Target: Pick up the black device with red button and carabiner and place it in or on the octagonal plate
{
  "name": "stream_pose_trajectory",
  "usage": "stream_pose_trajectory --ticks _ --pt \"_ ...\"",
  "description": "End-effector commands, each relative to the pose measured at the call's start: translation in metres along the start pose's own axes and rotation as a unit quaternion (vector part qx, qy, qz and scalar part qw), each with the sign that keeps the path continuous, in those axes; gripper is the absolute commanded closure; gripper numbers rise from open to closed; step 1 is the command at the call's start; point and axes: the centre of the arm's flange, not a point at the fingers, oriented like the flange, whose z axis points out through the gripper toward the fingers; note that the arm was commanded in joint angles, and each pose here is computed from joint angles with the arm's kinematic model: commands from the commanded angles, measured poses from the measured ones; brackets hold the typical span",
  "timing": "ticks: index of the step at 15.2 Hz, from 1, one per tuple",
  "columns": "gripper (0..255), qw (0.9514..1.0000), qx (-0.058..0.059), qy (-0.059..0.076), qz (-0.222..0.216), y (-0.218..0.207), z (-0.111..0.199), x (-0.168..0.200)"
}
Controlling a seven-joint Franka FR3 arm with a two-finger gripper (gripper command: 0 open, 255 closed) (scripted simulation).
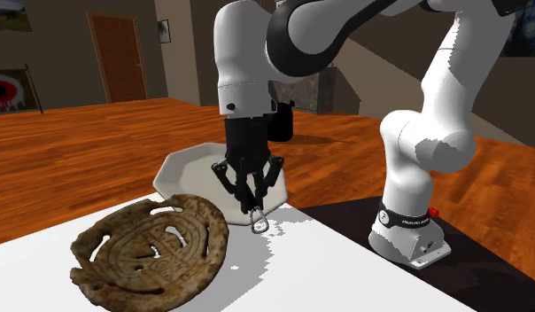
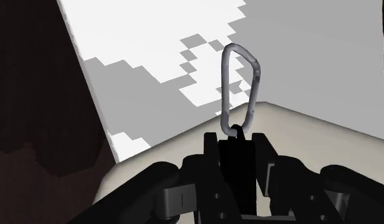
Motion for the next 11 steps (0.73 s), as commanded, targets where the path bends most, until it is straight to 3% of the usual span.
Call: stream_pose_trajectory --ticks 1,11 --pt "255 1.0 -0.006 -0.001 0.001 0.001 -0.004 0.0" --pt "255 1.0 -0.006 -0.001 0.001 0.0 -0.055 -0.012"
